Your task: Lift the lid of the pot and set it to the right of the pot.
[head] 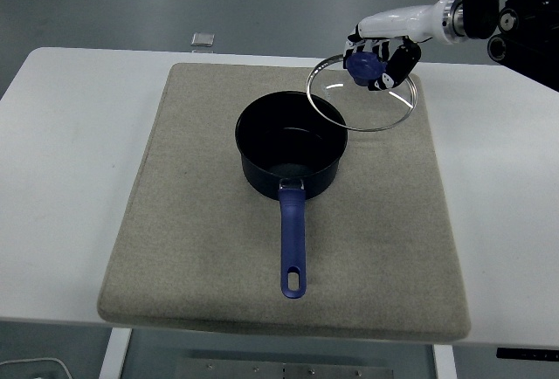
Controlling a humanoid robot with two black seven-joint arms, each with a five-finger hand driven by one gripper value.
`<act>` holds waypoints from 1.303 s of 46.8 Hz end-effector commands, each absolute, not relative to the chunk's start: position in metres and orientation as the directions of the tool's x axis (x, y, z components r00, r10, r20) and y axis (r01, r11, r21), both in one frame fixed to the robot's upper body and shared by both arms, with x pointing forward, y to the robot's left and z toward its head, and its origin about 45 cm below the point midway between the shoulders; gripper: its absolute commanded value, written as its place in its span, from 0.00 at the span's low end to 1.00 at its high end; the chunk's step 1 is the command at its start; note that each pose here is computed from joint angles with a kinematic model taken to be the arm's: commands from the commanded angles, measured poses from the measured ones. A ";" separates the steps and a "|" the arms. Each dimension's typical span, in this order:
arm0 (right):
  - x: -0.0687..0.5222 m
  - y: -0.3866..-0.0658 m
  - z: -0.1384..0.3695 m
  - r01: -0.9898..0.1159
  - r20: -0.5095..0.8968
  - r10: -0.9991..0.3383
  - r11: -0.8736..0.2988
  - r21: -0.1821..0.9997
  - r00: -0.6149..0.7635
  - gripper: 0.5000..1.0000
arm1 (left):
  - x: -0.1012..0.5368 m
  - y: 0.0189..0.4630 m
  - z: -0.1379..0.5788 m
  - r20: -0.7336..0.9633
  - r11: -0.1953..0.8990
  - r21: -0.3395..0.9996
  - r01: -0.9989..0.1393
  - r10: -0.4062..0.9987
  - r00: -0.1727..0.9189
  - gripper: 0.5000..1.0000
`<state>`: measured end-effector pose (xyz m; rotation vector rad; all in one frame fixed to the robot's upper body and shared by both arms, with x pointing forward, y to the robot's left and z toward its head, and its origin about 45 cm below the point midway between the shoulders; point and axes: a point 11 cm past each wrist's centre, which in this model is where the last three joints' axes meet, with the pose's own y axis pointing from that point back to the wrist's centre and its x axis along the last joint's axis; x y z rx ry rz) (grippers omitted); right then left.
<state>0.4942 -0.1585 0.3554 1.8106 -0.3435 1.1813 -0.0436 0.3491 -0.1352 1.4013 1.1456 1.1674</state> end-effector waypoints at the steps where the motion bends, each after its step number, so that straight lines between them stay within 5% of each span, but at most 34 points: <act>1: 0.497 -0.163 0.356 -0.657 0.837 0.226 -0.531 0.535 0.498 0.00 | -0.043 0.349 -0.135 0.103 -0.112 0.990 0.084 0.989 0.105 1.00; 21: 0.511 -0.198 0.340 -0.712 0.839 0.184 -0.456 0.535 0.512 0.00 | -0.043 0.349 -0.135 0.103 -0.112 0.990 0.084 0.989 0.105 1.00; 54: 0.503 -0.203 0.294 -0.700 0.822 0.177 -0.447 0.557 0.541 0.00 | -0.044 0.349 -0.135 0.103 -0.112 0.990 0.084 0.989 0.107 1.00; 61: 0.502 -0.204 0.289 -0.701 0.823 0.173 -0.448 0.554 0.541 0.21 | -0.043 0.349 -0.135 0.103 -0.112 0.990 0.084 0.989 0.105 1.00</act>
